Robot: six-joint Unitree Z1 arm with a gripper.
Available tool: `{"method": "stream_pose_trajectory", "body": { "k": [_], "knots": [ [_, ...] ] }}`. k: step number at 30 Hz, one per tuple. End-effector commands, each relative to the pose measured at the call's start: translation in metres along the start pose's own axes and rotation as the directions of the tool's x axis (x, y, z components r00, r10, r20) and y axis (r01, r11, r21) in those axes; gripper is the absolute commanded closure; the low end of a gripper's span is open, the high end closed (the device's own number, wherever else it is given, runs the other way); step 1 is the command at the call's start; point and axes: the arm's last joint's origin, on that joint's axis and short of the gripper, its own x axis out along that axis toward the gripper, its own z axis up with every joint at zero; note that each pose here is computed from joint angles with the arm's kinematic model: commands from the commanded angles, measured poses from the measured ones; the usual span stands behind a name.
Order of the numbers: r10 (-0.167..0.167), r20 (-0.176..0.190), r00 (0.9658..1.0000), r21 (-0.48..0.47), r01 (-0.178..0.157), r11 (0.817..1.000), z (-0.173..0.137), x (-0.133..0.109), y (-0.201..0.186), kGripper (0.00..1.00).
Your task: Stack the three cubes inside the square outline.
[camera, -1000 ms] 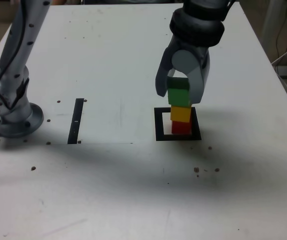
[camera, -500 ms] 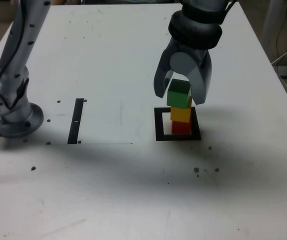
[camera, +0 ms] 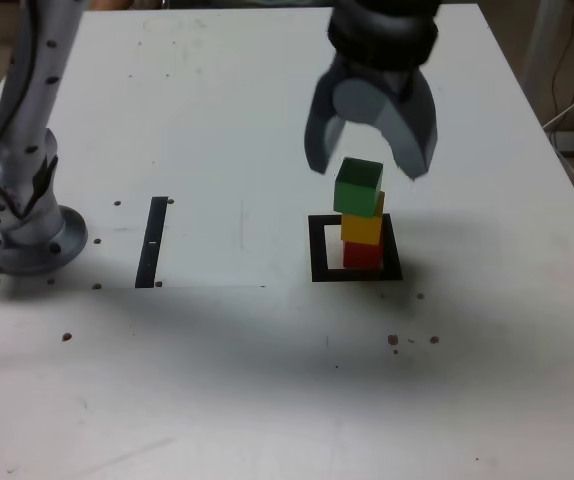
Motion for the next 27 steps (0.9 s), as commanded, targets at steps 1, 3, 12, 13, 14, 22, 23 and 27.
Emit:
{"method": "stream_pose_trajectory", "body": {
  "k": [1,3,12,13,14,22,23,27],
  "knots": [
    [0.008,0.0,1.0,-0.008,-0.008,1.0,-0.015,-0.007,-0.002,0.0],
    [0.016,0.004,0.9999,-0.013,-0.016,1.0,-0.024,-0.011,-0.004,0.0],
    [0.035,0.018,0.9992,-0.044,-0.034,0.998,-0.063,-0.022,-0.01,0.0],
    [0.033,0.016,0.9993,-0.05,-0.033,0.998,-0.066,-0.022,-0.01,0.0],
    [0.031,0.012,0.9994,-0.055,-0.03,0.998,-0.07,-0.021,-0.01,0.0],
    [0.004,-0.006,1.0,-0.09,-0.004,0.996,-0.094,-0.015,-0.01,0.0],
    [0.002,-0.008,1.0,-0.094,-0.002,0.996,-0.097,-0.014,-0.01,0.0],
    [-0.001,-0.015,0.9999,-0.108,-0.001,0.994,-0.109,-0.009,-0.01,0.0]
  ]
}}
